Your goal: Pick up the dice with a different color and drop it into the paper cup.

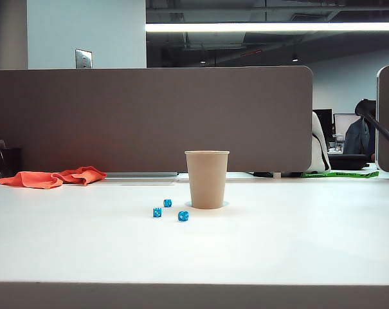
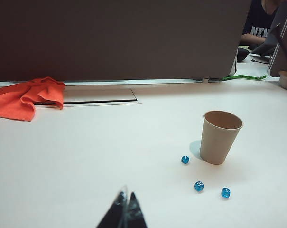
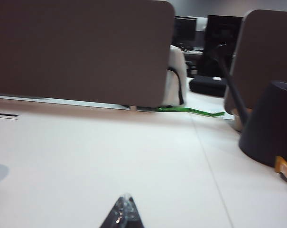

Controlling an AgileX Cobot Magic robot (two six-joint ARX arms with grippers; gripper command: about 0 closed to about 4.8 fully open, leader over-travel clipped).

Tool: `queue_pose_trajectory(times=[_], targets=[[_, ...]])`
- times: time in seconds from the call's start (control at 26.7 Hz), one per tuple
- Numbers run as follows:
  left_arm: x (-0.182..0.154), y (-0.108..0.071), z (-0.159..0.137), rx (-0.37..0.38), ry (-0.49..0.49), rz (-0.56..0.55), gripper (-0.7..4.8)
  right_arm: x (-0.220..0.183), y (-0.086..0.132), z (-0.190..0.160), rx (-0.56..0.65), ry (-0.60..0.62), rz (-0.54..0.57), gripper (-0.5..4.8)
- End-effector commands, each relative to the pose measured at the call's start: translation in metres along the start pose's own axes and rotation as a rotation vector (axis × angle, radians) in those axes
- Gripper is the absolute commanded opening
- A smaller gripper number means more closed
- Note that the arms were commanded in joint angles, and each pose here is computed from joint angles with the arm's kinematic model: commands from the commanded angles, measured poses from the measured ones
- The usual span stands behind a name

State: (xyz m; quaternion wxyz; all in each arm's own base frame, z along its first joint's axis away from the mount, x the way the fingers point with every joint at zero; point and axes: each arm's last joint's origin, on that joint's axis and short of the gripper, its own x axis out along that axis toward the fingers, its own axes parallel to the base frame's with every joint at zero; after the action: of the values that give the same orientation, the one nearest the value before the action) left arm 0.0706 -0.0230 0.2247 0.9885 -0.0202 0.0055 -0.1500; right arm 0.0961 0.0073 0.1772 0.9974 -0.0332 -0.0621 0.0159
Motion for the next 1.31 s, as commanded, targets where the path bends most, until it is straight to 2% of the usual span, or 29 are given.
queue_pose_trajectory(times=[0.04, 0.19, 0.26, 0.37, 0.67, 0.79, 0.97, 1.2, 1.31], targets=[[0.000, 0.000, 0.002, 0.000, -0.018, -0.006, -0.06, 0.000, -0.003, 0.001, -0.005, -0.013, -0.041, -0.05], [0.003, 0.000, -0.002, 0.034, -0.026, 0.001, -0.06, 0.000, -0.010, 0.001, -0.002, -0.017, -0.106, -0.05], [0.009, 0.000, -0.012, 0.040, -0.049, 0.001, -0.06, 0.000, -0.013, 0.001, 0.012, -0.019, -0.092, -0.05], [0.016, 0.001, -0.028, -0.005, -0.081, -0.001, -0.06, -0.001, -0.015, 0.001, 0.028, -0.020, -0.071, -0.05], [0.020, 0.001, -0.039, -0.004, -0.095, -0.009, -0.06, -0.001, -0.015, 0.001, 0.027, -0.020, -0.069, -0.05], [0.020, 0.000, -0.039, 0.033, -0.099, -0.042, -0.06, -0.001, -0.015, 0.001, 0.027, -0.019, -0.065, -0.05], [0.021, -0.001, -0.042, 0.152, -0.115, -0.070, -0.06, -0.001, -0.014, 0.001, 0.027, -0.021, -0.026, -0.05], [0.023, 0.000, -0.053, 0.185, -0.069, -0.063, -0.06, 0.000, -0.014, -0.001, 0.074, 0.002, -0.022, -0.05], [0.023, 0.002, -0.054, 0.190, -0.062, 0.020, -0.06, 0.000, -0.014, -0.004, 0.089, 0.028, -0.022, -0.05]])
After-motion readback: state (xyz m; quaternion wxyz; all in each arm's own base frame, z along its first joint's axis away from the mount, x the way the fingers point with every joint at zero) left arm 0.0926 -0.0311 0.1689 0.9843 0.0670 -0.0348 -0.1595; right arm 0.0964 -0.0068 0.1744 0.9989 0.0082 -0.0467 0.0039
